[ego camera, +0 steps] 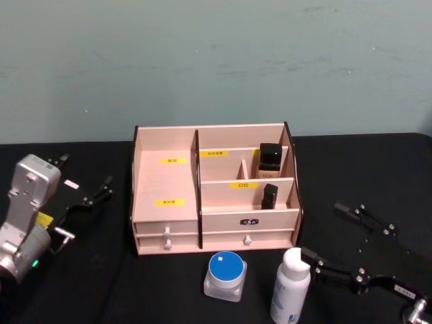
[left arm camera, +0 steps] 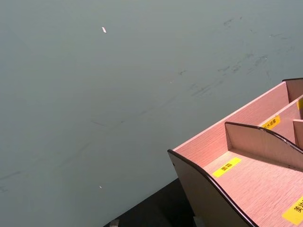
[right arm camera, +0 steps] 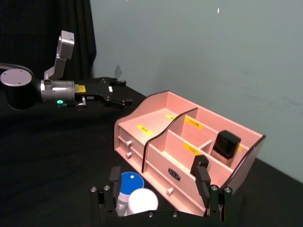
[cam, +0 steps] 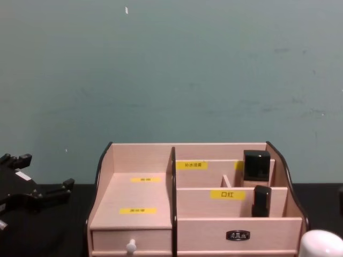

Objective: Pick up the facial cleanser and watermelon frost from the table and place them into the tiered storage box.

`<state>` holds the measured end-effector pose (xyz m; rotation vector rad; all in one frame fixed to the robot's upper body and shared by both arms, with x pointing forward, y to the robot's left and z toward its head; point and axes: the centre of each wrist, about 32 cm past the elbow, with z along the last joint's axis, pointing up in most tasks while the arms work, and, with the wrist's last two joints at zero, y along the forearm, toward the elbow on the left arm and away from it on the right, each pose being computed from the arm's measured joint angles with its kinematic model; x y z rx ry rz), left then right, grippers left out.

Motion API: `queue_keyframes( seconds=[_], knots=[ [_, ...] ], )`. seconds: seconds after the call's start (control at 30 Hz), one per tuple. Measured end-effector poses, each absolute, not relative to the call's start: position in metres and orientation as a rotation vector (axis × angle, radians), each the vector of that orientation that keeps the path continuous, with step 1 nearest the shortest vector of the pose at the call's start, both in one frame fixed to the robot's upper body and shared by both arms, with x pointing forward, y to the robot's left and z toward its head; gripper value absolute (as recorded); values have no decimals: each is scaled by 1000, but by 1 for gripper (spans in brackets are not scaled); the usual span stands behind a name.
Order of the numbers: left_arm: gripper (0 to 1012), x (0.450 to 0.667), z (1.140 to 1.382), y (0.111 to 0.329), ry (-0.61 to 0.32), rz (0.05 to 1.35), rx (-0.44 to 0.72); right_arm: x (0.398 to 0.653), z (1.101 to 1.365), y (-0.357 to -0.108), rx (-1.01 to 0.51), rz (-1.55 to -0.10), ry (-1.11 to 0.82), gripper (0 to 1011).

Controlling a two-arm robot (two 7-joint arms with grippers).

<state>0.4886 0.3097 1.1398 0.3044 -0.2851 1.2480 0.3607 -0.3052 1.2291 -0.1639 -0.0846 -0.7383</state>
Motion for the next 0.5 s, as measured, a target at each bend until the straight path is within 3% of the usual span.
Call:
queue_keyframes(
  seconds=[0.5],
  knots=[
    [1009, 489, 1140, 310, -285, 1248, 304, 361, 1207, -307, -196, -729, 21, 1002]
  ],
)
